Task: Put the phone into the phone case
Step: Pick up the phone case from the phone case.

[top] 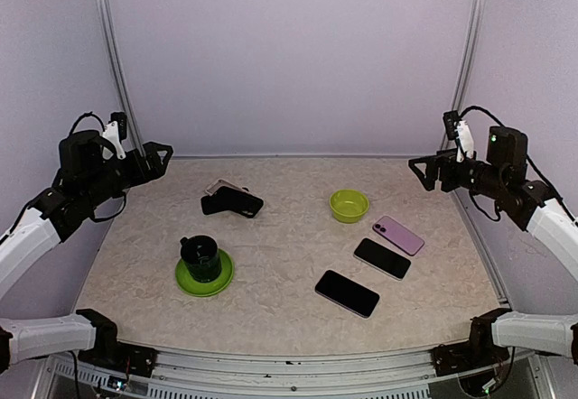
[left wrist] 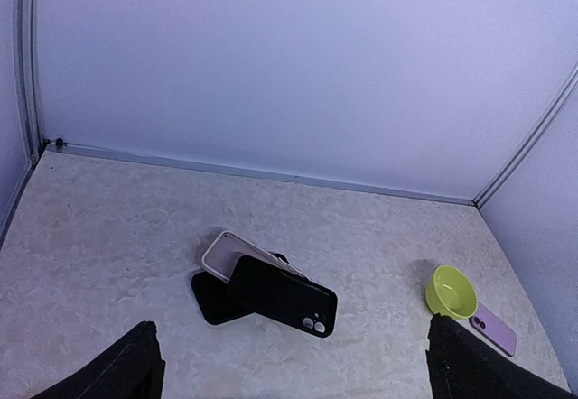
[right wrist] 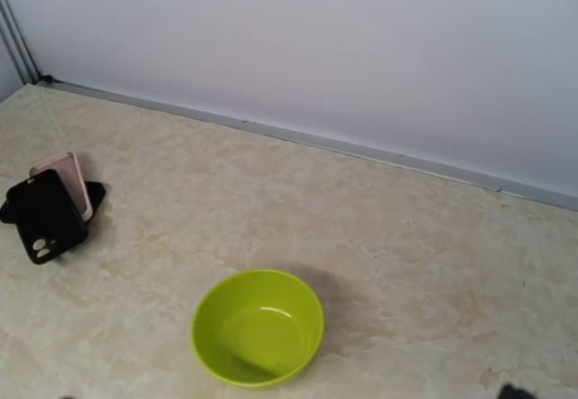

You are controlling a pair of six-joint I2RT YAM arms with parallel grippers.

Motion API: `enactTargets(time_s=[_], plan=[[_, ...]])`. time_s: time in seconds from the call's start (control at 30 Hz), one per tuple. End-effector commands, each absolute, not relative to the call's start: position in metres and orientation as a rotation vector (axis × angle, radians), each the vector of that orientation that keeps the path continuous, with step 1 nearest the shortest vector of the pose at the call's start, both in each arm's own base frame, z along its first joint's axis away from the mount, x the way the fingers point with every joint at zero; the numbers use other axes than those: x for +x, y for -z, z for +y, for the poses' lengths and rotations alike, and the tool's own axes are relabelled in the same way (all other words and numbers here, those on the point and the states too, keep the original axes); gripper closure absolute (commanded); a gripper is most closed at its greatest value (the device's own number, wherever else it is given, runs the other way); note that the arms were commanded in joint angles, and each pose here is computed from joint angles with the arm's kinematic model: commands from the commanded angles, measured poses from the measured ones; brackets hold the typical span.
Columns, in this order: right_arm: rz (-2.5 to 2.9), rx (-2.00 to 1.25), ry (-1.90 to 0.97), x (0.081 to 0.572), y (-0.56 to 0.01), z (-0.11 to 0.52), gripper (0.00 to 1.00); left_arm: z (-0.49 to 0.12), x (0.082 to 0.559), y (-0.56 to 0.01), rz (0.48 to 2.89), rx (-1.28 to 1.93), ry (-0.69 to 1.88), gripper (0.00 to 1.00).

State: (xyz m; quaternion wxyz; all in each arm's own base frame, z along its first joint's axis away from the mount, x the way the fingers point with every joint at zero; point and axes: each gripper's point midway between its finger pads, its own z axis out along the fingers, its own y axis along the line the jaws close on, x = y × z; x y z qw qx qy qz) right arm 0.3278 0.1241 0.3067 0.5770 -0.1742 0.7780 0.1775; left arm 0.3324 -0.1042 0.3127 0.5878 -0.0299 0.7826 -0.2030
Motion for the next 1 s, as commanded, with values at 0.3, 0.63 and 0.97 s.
enactTargets(time_s=[0.3, 0.63, 0.97], plan=[[1.835, -0.466, -0.437, 0.328, -0.304, 0.134, 0.0, -0.108, 0.331, -0.315, 1.81, -0.059, 0.518, 0.01], [1.899, -0.556, -0.516, 0.342, -0.283, 0.181, 0.0, -0.113, 0.335, -0.299, 1.845, -0.064, 0.531, 0.01], [2.023, -0.695, -0.475, 0.372, -0.234, 0.261, 0.0, -0.116, 0.337, -0.282, 1.893, -0.035, 0.51, 0.01]])
